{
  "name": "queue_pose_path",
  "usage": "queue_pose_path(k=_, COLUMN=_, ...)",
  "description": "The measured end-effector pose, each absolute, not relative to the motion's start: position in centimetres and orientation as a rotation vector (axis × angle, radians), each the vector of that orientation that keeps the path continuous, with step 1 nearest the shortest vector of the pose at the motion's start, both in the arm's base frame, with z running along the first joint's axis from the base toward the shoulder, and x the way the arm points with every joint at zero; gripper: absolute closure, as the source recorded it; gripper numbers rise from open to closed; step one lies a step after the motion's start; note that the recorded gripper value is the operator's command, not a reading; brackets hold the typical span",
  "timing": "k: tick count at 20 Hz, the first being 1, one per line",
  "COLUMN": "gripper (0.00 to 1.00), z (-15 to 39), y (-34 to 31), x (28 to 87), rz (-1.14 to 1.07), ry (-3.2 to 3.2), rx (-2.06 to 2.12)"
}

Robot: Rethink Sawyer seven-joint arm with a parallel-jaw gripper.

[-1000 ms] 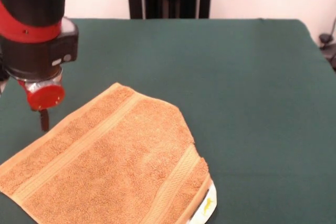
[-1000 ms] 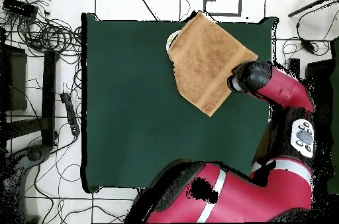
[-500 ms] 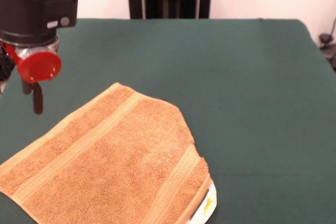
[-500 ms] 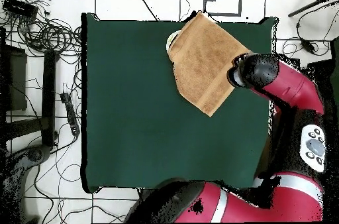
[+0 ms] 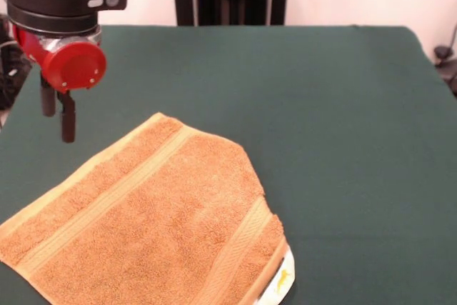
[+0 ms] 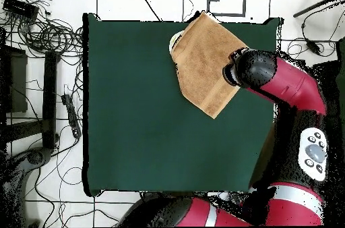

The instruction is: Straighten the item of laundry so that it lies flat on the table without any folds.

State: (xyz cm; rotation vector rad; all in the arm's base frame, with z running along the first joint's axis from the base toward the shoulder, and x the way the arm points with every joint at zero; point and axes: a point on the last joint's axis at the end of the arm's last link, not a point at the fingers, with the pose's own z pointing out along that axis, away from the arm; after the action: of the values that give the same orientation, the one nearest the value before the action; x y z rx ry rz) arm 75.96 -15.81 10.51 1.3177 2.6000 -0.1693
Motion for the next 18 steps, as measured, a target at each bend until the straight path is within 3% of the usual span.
queue_pose_path(k=18, gripper=0.0, z=9.2, y=-9.1, x=75.0, rz=-0.113, ry=2.634, rx=1.296)
